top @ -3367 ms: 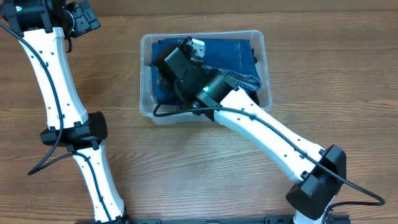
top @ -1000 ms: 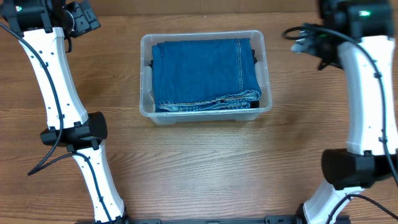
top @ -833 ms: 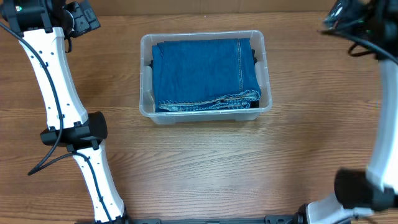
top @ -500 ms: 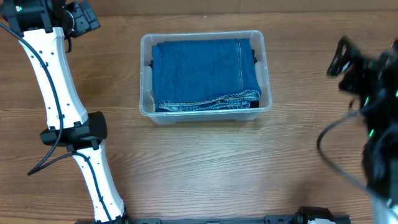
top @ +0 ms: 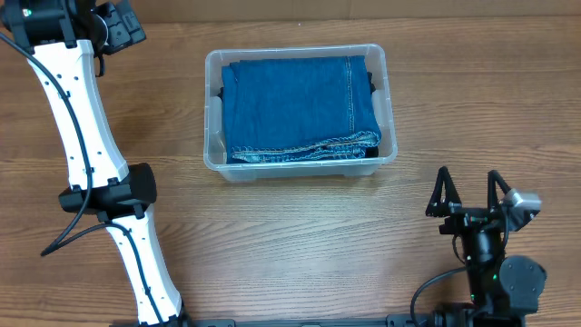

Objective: Pack container

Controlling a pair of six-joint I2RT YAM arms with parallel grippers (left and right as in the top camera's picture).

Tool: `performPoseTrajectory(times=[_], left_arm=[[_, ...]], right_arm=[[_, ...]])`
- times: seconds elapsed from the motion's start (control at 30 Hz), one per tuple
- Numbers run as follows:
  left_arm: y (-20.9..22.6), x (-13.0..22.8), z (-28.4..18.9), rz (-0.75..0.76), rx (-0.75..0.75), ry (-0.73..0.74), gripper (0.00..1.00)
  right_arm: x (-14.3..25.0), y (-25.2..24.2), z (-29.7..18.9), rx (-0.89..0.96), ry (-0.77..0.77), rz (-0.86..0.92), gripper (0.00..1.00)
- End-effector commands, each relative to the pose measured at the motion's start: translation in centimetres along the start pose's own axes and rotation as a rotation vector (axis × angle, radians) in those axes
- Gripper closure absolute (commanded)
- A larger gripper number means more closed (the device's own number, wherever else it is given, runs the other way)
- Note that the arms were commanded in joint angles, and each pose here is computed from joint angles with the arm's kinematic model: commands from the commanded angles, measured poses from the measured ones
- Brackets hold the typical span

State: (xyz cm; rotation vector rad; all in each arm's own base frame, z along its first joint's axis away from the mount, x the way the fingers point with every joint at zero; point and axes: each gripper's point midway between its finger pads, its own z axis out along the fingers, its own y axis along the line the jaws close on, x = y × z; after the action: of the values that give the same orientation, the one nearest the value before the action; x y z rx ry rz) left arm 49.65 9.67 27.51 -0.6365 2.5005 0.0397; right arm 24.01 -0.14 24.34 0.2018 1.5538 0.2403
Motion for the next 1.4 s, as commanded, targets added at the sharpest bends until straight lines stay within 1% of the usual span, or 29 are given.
performPoseTrajectory(times=[0.0,0.03,0.17,0.3,0.33,0.4,0.47,0.57,0.73,0.83,1.37], left_arm=[[0.2,-0.5,-1.9,0.014,0.001,-0.040,0.00],[0.2,-0.5,-1.9,0.014,0.001,-0.040,0.00],[0.2,-0.5,-1.9,0.014,0.002,-0.040,0.00],[0.2,-0.5,-1.9,0.014,0.002,-0.040,0.00],[0.2,-0.5,-1.9,0.014,0.002,-0.040,0.00],[0.2,-0.5,-1.9,0.014,0.001,-0.040,0.00],[0.2,-0.5,-1.9,0.014,0.001,-0.040,0.00],[0.2,-0.5,-1.9,0.014,0.002,-0.040,0.00],[0.2,-0.5,-1.9,0.014,0.002,-0.040,0.00],[0.2,-0.5,-1.9,0.014,0.002,-0.040,0.00],[0.2,-0.5,-1.9,0.014,0.002,-0.040,0.00]], right_arm=[[0.7,0.1,-0.3,-0.032,-0.064,-0.004,0.00],[1.1,0.2,-0.2,-0.047,-0.083,-0.005,0.00],[3.2,-0.1,0.3,-0.037,-0.061,0.002,0.00],[5.4,-0.7,0.6,-0.023,-0.028,0.003,0.00],[6.6,-1.2,0.6,-0.006,0.007,0.005,0.00],[7.3,-1.5,0.6,0.009,0.031,-0.004,0.00],[7.3,-1.5,0.6,0.010,0.032,-0.009,0.00],[7.3,-1.5,0.6,0.004,0.034,-0.102,0.00],[7.3,-1.5,0.6,0.009,0.032,-0.113,0.00],[7.1,-2.0,0.6,0.027,0.029,-0.231,0.00],[7.1,-2.0,0.6,0.027,0.029,-0.237,0.00]])
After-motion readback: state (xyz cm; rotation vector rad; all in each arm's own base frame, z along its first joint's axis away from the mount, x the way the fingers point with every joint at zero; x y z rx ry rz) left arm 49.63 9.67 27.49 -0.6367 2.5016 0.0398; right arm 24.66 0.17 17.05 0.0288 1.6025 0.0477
